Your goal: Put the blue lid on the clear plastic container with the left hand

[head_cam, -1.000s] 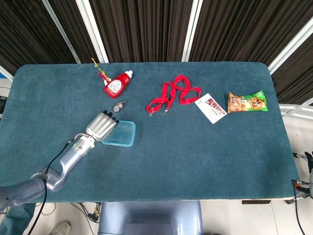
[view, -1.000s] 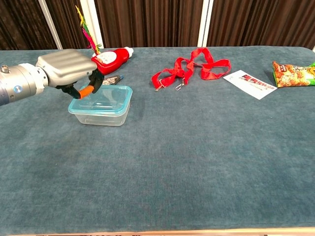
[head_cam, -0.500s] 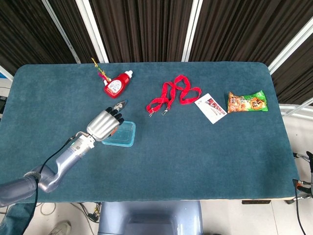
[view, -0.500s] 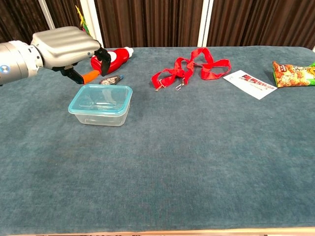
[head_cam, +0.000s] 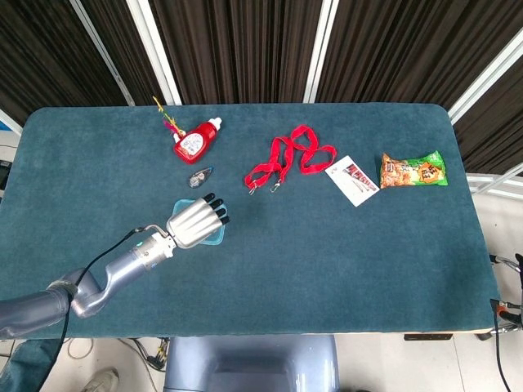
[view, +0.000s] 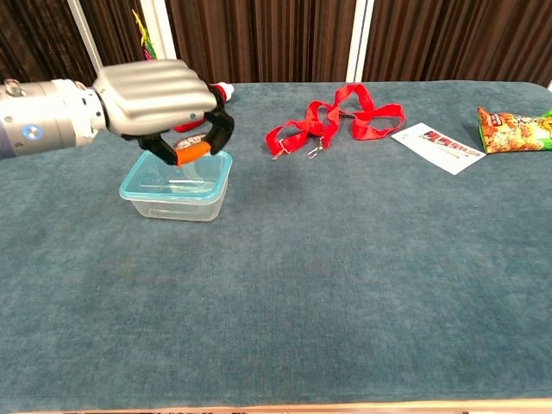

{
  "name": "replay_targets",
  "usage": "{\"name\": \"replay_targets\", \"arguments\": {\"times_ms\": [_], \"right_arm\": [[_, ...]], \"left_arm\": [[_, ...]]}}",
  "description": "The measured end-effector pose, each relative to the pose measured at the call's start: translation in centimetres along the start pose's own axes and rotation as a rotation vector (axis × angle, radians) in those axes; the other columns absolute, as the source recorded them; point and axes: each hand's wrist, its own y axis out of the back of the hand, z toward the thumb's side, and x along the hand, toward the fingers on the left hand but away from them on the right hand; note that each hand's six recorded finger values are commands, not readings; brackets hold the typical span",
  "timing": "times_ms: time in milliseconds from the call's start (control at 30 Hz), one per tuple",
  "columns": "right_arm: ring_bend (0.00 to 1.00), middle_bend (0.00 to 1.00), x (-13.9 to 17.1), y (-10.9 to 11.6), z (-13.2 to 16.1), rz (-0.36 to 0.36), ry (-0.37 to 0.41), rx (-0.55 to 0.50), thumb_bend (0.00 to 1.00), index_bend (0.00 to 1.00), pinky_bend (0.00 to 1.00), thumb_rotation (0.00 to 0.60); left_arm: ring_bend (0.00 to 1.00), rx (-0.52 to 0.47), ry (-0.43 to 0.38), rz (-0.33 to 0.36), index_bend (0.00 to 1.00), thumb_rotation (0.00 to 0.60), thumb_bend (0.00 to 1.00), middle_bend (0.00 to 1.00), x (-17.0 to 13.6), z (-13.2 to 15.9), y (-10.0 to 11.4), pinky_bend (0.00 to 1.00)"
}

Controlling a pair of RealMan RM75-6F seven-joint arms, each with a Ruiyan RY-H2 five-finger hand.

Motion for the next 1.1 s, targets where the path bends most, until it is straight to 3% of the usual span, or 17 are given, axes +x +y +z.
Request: {"name": "replay_targets", "arguments": {"times_ms": [300,767,1100], "right_arm": [[0.04,0.05,0.0,-0.3,-0.2,0.011,-0.012,0.006,0.31,0.07,0.0,0.6],[0.04,0.05,-0.1,-0.4,-0.2,0.013,-0.01,0.002,0.31,0.07,0.0,0.6],[0.04,0.05,0.0,-0.4,-0.1,0.014,-0.005,0.002,0.31,0.07,0.0,0.6]], "left_arm": [[0.3,-0.036,-0.019,-0.019,0.51,0.6,0.56,0.52,0.6,0.7,-1.4,0.34],[0.3,-0.091,0.007,-0.054,0.51,0.6,0.56,0.52,-1.0,0.3,-3.7,0.34],[0.3,-0.104,-0.005,-0.053,0.51,0.6,0.57,0.52,-1.0,0.8,-4.2,0.34]]}}
